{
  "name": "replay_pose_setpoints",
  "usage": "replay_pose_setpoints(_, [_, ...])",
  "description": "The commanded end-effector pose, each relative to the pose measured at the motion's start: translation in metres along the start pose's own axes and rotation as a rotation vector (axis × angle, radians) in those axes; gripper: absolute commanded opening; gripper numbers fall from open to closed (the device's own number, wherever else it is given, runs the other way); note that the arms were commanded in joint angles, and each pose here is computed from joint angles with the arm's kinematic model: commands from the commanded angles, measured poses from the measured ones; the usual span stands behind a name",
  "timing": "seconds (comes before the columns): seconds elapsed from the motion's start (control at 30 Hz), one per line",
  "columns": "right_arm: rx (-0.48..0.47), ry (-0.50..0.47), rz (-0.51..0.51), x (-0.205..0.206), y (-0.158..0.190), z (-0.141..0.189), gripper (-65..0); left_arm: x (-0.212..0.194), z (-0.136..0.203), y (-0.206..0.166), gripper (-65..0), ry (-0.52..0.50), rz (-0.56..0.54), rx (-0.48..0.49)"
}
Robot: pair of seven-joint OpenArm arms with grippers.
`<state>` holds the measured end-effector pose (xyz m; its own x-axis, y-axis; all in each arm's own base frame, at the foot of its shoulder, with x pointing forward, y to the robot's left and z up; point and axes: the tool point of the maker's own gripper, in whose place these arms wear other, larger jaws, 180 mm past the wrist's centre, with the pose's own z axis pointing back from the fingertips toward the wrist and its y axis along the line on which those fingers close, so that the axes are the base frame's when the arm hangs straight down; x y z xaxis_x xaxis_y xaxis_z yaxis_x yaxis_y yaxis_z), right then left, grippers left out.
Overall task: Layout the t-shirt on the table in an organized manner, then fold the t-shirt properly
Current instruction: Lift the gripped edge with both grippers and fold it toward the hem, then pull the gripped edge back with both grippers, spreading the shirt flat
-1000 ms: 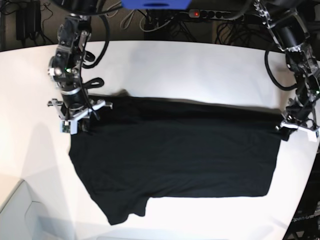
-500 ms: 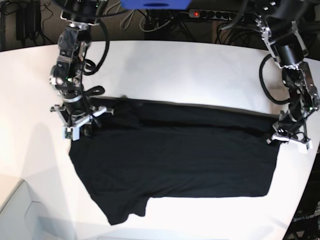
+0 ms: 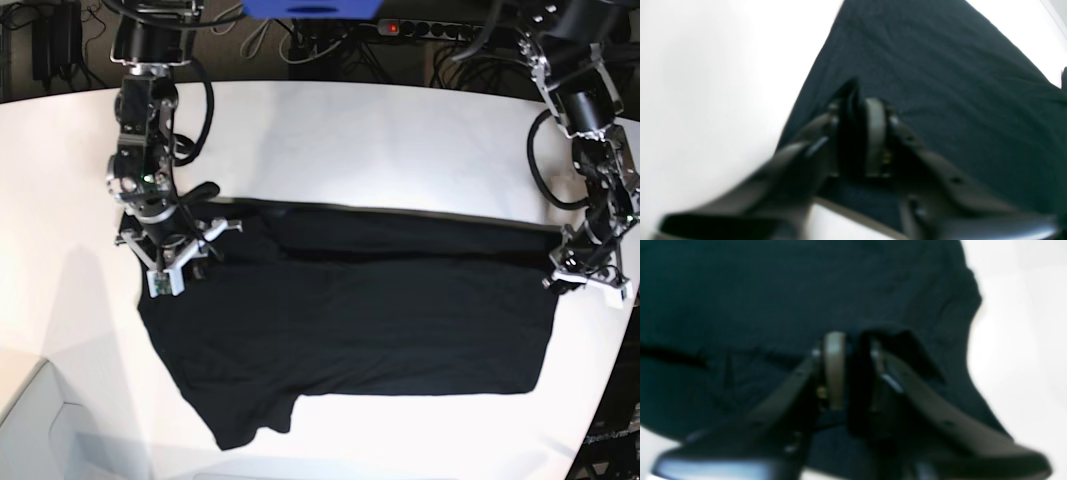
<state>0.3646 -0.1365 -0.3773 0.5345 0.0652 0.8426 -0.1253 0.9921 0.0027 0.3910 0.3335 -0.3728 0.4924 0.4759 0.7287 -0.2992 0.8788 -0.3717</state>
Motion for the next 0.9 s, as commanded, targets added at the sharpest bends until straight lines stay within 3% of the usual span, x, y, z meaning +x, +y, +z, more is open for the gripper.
replay_pose_setpoints(0.0, [-0.007,-0.063,0.01,0.023,-0.005,0.002,-44.9,0.025,0.004,-0.003,-41.5,-0.063,-0.01,-0.013])
replay_pose_setpoints(0.1, [-0.021,-0.097,0.02,0.035,-0.008,0.011,-37.2,0.031,0.008,0.001,-31.4,-0.083,0.005,-0.013])
replay_pose_setpoints(0.23, [-0.087,-0.142,0.005,0.042,-0.029,0.035,-30.4,0.035,0.021,0.031,-24.7,-0.125,0.094,0.036])
replay_pose_setpoints(0.5, [-0.147,-0.102,-0.018,0.01,-0.042,0.066,-28.5,-0.003,0.032,0.062,-24.0,-0.065,0.104,0.102])
replay_pose_setpoints(0.63, [-0.139,-0.058,-0.028,-0.01,-0.038,0.07,-28.5,-0.011,0.028,0.054,-24.1,-0.051,0.108,0.089])
replay_pose_setpoints(0.87, [-0.131,-0.013,-0.049,-0.031,-0.031,0.073,-28.5,-0.031,0.013,0.03,-24.3,0.035,0.023,0.044])
